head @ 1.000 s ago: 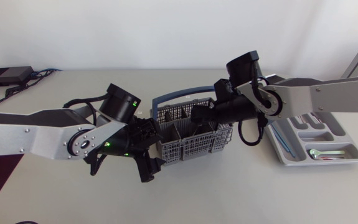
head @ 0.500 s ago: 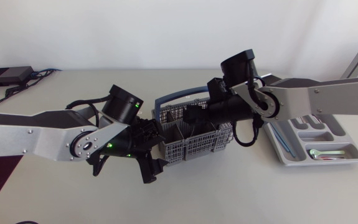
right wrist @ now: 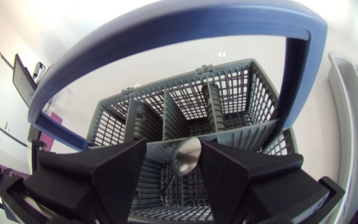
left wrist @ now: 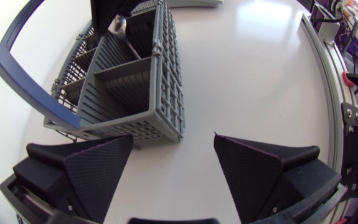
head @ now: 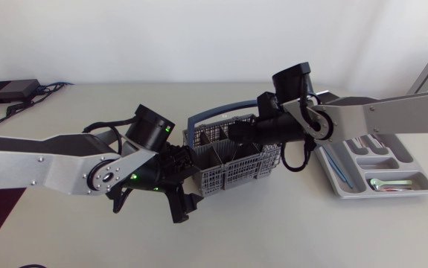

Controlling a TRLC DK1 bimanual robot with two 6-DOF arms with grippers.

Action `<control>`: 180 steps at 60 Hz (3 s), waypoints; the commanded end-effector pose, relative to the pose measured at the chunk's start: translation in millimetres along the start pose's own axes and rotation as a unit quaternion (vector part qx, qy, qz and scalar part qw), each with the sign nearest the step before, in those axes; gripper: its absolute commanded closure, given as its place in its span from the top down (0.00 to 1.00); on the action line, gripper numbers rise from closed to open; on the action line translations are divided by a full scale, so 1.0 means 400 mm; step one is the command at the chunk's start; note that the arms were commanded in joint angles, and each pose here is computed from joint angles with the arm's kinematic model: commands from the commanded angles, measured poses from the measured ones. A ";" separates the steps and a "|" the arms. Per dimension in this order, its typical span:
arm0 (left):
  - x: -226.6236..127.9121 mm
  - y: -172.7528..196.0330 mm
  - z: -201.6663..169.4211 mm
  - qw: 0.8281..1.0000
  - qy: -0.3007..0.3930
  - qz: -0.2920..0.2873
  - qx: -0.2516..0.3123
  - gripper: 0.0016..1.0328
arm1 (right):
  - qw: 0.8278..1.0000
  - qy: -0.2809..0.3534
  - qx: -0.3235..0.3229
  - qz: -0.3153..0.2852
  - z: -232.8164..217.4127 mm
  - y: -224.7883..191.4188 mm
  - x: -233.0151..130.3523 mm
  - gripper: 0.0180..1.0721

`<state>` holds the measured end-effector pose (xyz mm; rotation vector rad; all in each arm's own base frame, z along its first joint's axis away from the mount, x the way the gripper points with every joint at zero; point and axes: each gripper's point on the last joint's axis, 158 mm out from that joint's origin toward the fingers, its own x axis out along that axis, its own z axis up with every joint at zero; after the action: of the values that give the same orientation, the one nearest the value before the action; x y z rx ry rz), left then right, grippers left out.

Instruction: Sort the cutlery from the basket into the organizer compartments.

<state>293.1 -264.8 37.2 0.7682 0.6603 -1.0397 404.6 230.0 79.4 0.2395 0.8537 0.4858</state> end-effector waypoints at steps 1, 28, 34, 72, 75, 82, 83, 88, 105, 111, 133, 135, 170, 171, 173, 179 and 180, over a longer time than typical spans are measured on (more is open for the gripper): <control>0.013 -0.020 -0.012 1.000 0.006 -0.013 -0.004 0.87 | 1.000 -0.001 0.022 -0.001 -0.009 -0.014 -0.009 0.43; 0.010 -0.019 -0.011 1.000 0.007 -0.010 -0.001 0.87 | 0.997 0.042 0.046 0.041 -0.049 0.005 -0.011 0.30; 0.010 -0.019 -0.011 1.000 0.007 -0.010 -0.001 0.87 | 0.997 0.041 0.047 0.039 -0.047 -0.001 -0.012 0.30; -0.033 -0.006 -0.002 1.000 -0.004 0.003 -0.003 0.87 | 0.993 0.053 0.059 0.089 -0.036 0.018 -0.046 0.07; -0.036 -0.008 -0.005 1.000 -0.003 0.003 -0.003 0.87 | 0.991 0.053 0.062 0.105 -0.033 0.028 -0.059 0.07; -0.041 -0.008 -0.014 1.000 0.002 0.010 -0.002 0.87 | 0.989 0.040 0.062 0.126 -0.010 0.043 -0.101 0.07; -0.042 -0.008 -0.015 1.000 0.002 0.011 -0.002 0.87 | 0.989 0.037 0.061 0.127 -0.006 0.044 -0.107 0.07; -0.051 -0.007 -0.010 1.000 0.000 0.014 -0.001 0.87 | 0.989 0.026 0.060 0.134 0.009 0.050 -0.138 0.07; -0.085 -0.009 0.009 1.000 -0.009 0.025 0.002 0.87 | 0.985 0.000 0.059 0.161 0.035 0.055 -0.242 0.07; -0.099 -0.011 0.017 0.999 -0.014 0.028 0.004 0.87 | 0.983 -0.023 0.060 0.174 0.060 0.048 -0.299 0.07; -0.169 0.009 0.019 0.998 -0.032 0.055 -0.004 0.87 | 0.988 -0.126 -0.012 0.085 0.096 -0.110 -0.524 0.07; -0.174 0.012 0.016 0.998 -0.032 0.057 -0.005 0.87 | 0.989 -0.128 -0.025 0.069 0.087 -0.138 -0.533 0.07; -0.194 0.043 0.007 0.996 -0.019 0.081 -0.010 0.87 | 0.956 -0.010 -0.179 -0.231 -0.121 -0.711 -0.629 0.07; -0.195 0.044 0.008 0.996 -0.019 0.082 -0.010 0.87 | 0.953 -0.008 -0.186 -0.239 -0.125 -0.722 -0.631 0.07; -0.197 0.047 0.009 0.996 -0.018 0.083 -0.011 0.87 | 0.948 0.001 -0.199 -0.248 -0.139 -0.736 -0.632 0.07; -0.200 0.052 0.007 0.996 -0.015 0.086 -0.014 0.87 | 0.935 0.023 -0.233 -0.266 -0.175 -0.762 -0.631 0.07; -0.200 0.052 0.005 0.996 -0.014 0.086 -0.014 0.87 | 0.934 0.025 -0.236 -0.268 -0.179 -0.765 -0.631 0.07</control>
<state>282.0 -221.3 104.2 0.7827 0.5630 -0.8969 314.5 -159.7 101.7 -0.3735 0.7524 0.1367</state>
